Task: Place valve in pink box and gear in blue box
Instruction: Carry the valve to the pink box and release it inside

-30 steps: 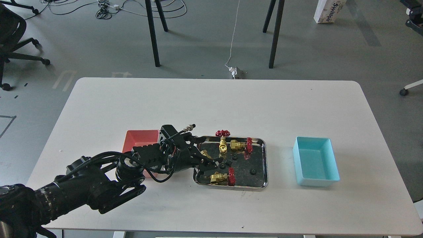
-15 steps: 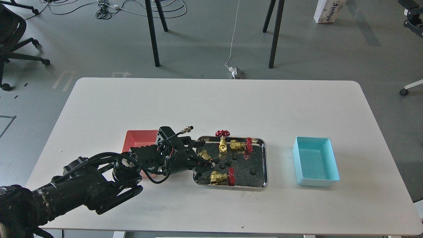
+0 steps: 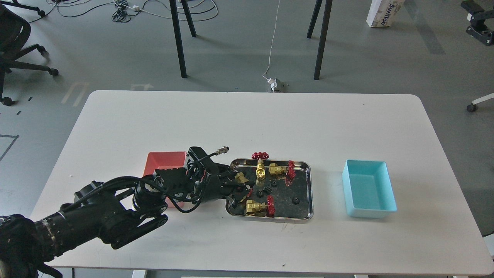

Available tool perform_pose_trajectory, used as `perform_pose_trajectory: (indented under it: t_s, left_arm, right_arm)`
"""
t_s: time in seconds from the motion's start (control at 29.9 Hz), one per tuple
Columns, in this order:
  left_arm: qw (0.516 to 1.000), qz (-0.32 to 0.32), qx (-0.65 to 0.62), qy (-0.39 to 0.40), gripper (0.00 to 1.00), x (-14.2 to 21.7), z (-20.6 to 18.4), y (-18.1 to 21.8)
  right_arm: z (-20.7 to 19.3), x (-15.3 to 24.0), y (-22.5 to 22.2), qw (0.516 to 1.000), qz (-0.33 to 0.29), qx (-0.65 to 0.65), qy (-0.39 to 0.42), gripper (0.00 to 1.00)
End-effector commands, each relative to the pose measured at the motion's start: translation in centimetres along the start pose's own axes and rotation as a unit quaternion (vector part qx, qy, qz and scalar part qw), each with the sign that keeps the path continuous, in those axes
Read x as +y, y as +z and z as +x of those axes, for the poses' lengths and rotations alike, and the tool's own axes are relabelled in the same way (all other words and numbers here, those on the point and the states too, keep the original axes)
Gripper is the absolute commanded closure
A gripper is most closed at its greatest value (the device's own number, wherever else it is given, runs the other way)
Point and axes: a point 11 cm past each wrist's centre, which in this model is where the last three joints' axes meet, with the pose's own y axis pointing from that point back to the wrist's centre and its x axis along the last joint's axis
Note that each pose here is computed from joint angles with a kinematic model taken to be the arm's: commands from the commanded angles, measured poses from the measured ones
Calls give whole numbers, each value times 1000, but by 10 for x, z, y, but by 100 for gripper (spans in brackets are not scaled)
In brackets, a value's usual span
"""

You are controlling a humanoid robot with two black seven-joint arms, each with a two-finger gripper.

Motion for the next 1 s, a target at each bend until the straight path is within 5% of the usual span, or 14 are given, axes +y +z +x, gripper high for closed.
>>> perform_pose_trajectory:
  t_s: [0.0,0.13,0.4,0.8,0.97]
  left_arm:
    - [999,39,-5,37,83,24,34,-27]
    - [995,87,2,58,83,74,55,-65]
    - [988,153,27,9,82,165,12,-108]
    - [987,150,64,-9,81,160,-26,-97]
    - [985,158,72,-18,71,159,-35,-101]
  right_arm:
    - [3,-2,1,1000,-2,-2,6,1]
    - [1,-4,-6,1000,4,-1,4,0]
    - [-3,-9,-10,1000,8,15,-2,1]
    - [-13,-19,-14,1000,9,10,-10,1]
    - [-23,-24,-13,1000,11,15,-21,1]
